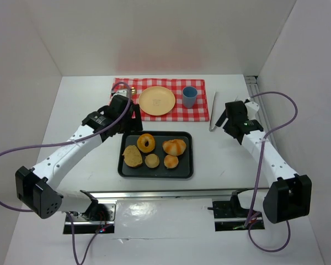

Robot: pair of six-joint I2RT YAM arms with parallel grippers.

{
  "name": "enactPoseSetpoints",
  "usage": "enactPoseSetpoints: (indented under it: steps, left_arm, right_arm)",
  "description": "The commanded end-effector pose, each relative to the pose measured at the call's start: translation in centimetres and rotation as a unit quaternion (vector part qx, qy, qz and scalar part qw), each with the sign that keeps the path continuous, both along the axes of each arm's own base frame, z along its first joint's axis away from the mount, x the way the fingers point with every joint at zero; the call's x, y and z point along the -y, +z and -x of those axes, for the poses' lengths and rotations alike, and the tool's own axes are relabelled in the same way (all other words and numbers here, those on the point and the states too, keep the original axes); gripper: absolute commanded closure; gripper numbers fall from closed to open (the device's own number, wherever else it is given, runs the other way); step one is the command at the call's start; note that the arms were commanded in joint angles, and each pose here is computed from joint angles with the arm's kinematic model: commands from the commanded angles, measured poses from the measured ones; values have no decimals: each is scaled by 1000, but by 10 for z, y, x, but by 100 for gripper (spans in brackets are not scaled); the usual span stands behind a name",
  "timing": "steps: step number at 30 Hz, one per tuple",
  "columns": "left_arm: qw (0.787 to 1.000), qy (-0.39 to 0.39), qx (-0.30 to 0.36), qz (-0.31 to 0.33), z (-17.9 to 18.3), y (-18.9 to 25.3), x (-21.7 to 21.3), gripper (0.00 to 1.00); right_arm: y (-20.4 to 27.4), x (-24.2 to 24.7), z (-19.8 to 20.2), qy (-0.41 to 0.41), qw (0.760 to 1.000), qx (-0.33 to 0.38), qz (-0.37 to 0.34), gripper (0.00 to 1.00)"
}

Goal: Place the bread

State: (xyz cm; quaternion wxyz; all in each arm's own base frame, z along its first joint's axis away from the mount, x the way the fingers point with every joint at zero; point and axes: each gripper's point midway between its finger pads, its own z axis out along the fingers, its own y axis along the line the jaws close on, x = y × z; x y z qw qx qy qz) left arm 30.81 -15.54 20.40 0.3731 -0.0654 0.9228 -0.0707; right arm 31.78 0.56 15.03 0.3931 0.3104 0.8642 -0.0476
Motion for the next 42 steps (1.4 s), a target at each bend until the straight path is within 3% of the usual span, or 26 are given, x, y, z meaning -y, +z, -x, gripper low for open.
enactPoseSetpoints:
  steps: [1,8,13,18,26,33,42]
  left_arm:
    - [1000,-9,26,12,-10,21,0,0]
    - [1000,-4,22,20,-11,20,-6,0]
    - [1000,3,20,23,-13,16,-10,0]
    - [1000,6,18,22,-16,14,-15,0]
    - [999,6,14,31,-12,12,-19,0]
    - [999,5,3,34,-11,6,-17,0]
    - [999,11,8,33,-15,7,-22,0]
  right_arm:
    - [7,4,0,-4,1000,18,5,1]
    - [-6,8,-1,-16,1000,3,15,1]
    - [-18,-5,-31,46,999,15,15,1]
    - [-32,5,-66,60,998,9,18,1]
    - [-57,-18,-125,112,993,23,-2,1]
    - [-83,-15,-150,106,994,6,-1,1]
    - [-103,10,-175,37,998,6,48,4]
